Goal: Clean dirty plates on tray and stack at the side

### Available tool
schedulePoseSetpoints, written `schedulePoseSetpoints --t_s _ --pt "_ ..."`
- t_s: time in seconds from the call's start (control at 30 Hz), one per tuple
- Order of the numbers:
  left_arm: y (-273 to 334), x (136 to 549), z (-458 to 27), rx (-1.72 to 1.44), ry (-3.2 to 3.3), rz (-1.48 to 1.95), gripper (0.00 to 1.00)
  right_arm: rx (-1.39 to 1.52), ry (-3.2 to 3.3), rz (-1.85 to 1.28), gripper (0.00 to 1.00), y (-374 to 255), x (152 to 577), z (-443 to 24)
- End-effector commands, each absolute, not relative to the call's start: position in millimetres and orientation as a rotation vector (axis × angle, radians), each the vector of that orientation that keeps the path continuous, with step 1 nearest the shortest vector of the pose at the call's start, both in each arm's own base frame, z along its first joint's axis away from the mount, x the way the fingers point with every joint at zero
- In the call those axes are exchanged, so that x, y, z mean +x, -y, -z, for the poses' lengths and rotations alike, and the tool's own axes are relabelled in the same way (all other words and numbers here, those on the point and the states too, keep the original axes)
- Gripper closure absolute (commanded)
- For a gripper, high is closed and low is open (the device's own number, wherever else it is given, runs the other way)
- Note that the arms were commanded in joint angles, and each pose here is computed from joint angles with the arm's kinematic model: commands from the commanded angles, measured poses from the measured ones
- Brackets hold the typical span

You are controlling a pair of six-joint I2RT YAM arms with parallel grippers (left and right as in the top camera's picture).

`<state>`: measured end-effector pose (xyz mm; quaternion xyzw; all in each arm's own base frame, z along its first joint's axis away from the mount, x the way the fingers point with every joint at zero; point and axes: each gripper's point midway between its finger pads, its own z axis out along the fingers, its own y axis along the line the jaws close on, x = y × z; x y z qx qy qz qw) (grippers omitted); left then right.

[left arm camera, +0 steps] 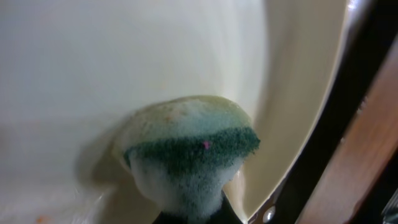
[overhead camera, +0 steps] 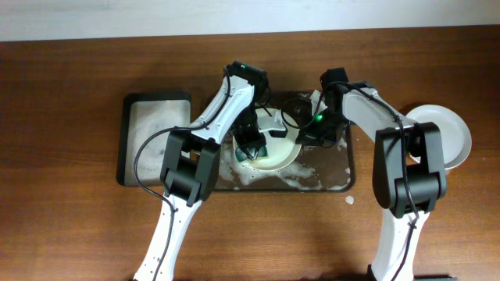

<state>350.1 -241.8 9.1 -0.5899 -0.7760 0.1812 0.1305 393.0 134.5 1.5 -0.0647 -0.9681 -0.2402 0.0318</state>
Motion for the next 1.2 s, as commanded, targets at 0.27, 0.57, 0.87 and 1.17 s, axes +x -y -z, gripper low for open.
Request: schedulePoseSetpoints --t_s 0.27,0.57,0.87,1.17 --pt "252.5 409.2 34.0 -1.140 2.786 -0.302 1.00 -0.221 2.941 0.580 0.96 -123.7 373.0 30.5" --pt "167.6 460.0 26.2 -0.052 3.187 0.596 0.99 -0.221 2.941 0.579 0.96 -123.5 373.0 30.6" --pt "130.8 453.1 7.6 -0.078 3.100 0.944 0.99 -0.221 2.941 0.579 0.96 -123.7 373.1 30.6" --pt "175.4 400.2 26.9 -0.400 2.886 0.376 0.99 -0.221 2.941 0.579 0.96 -123.7 373.0 30.6"
